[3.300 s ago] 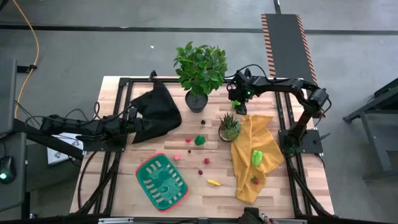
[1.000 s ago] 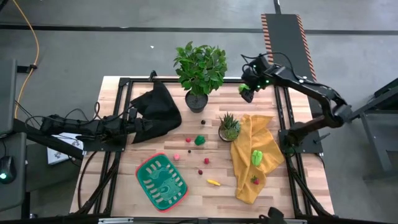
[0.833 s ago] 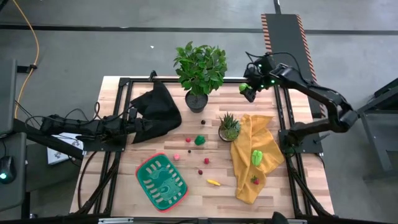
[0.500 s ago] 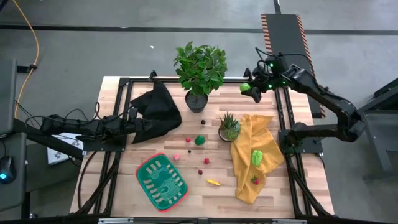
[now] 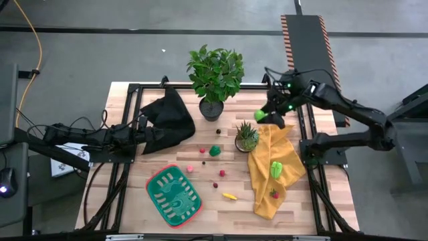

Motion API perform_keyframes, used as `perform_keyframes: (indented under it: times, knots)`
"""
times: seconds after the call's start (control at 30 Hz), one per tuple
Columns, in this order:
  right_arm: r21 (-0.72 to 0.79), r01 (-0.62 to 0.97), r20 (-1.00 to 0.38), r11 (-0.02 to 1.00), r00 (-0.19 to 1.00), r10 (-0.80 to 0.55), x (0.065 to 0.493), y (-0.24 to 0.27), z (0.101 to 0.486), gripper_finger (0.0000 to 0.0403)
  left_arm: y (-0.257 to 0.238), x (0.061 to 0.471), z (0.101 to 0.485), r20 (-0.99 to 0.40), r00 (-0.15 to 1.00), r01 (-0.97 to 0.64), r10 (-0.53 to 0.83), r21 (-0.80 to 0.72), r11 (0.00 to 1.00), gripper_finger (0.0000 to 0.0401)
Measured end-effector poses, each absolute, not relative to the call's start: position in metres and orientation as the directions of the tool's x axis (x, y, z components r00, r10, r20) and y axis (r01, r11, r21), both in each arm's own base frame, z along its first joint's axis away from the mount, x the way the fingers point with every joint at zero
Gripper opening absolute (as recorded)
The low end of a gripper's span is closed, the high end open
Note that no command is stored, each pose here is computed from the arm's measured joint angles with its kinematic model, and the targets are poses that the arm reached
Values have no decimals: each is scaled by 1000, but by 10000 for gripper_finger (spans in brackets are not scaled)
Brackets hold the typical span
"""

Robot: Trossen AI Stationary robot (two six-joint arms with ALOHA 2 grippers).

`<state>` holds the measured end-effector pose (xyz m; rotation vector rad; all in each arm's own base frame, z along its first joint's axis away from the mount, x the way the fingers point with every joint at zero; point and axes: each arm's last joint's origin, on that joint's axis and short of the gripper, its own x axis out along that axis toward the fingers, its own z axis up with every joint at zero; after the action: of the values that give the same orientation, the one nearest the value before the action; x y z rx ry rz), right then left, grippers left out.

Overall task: Pick and placing Produce into tupperware
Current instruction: Put the green cabbage into the blue basket

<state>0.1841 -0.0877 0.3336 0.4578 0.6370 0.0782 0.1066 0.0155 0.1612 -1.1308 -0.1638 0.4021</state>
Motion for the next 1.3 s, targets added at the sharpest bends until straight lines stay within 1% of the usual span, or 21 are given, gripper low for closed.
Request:
perform_keyframes:
  times: [0.3,0.47,0.73,1.03,1.3]
  knots:
    - [500,-56,-555,864,745,370,200,-44,334,232,16,107,161,-74,917,-229,393,-903,364,111]
    - [502,-88,-534,860,751,389,209,-20,339,232,15,107,161,-75,922,-225,381,-902,367,111]
    - [565,-104,-431,819,809,400,232,20,347,232,13,107,161,-78,946,-200,315,-904,378,111]
    - [610,-109,-388,785,822,416,276,75,325,232,10,108,158,-111,972,-186,207,-903,388,111]
    - [635,-146,-349,758,822,451,314,111,292,232,8,108,156,-131,984,-170,124,-904,392,111]
